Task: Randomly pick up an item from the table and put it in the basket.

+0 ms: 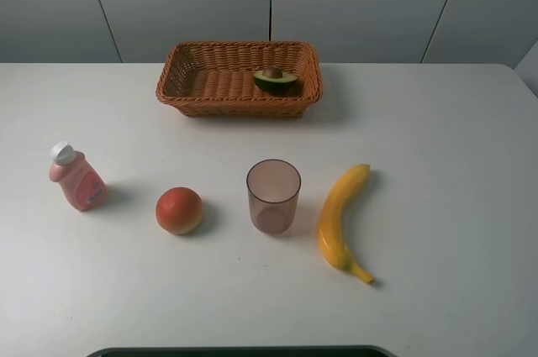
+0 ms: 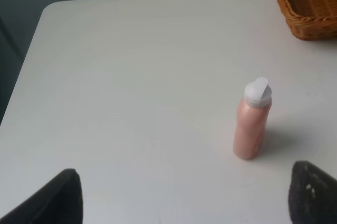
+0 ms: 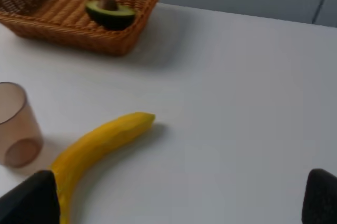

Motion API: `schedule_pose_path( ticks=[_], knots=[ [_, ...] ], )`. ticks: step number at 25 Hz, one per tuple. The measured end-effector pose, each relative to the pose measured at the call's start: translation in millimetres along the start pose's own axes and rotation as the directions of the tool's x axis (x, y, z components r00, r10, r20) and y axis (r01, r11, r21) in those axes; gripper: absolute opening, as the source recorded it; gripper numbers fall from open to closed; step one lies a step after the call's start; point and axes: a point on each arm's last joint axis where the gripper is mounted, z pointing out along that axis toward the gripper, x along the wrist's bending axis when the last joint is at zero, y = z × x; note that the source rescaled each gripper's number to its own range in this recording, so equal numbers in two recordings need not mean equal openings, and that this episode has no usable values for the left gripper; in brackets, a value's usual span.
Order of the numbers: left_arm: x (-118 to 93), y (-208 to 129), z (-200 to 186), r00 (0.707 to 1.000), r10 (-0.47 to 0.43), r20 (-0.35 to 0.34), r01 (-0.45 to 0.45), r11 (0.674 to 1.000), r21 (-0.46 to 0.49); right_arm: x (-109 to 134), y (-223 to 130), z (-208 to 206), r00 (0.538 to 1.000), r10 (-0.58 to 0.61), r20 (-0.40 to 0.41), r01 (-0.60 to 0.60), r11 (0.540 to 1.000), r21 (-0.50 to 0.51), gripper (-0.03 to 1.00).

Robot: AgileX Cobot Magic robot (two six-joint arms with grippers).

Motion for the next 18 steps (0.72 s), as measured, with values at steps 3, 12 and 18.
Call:
schedule_pose_path(
  ticks=[3,12,18],
  knots=[
    [0.0,0.0,0.0,1.0,0.0,0.0,0.0,1.0,0.0,0.9,0.2,0.3,0.993,0.058,0.103,-0.058,0.998,-0.002,0.99],
    [0.0,0.0,0.0,1.0,0.0,0.0,0.0,1.0,0.0,1.5,0.3,0.6,0.981,0.093,0.168,-0.093,0.996,-0.006,0.99],
    [0.0,0.0,0.0,1.0,0.0,0.0,0.0,1.0,0.0,1.5,0.3,0.6,0.981,0.093,0.168,-0.093,0.996,-0.006,0.99]
  ],
)
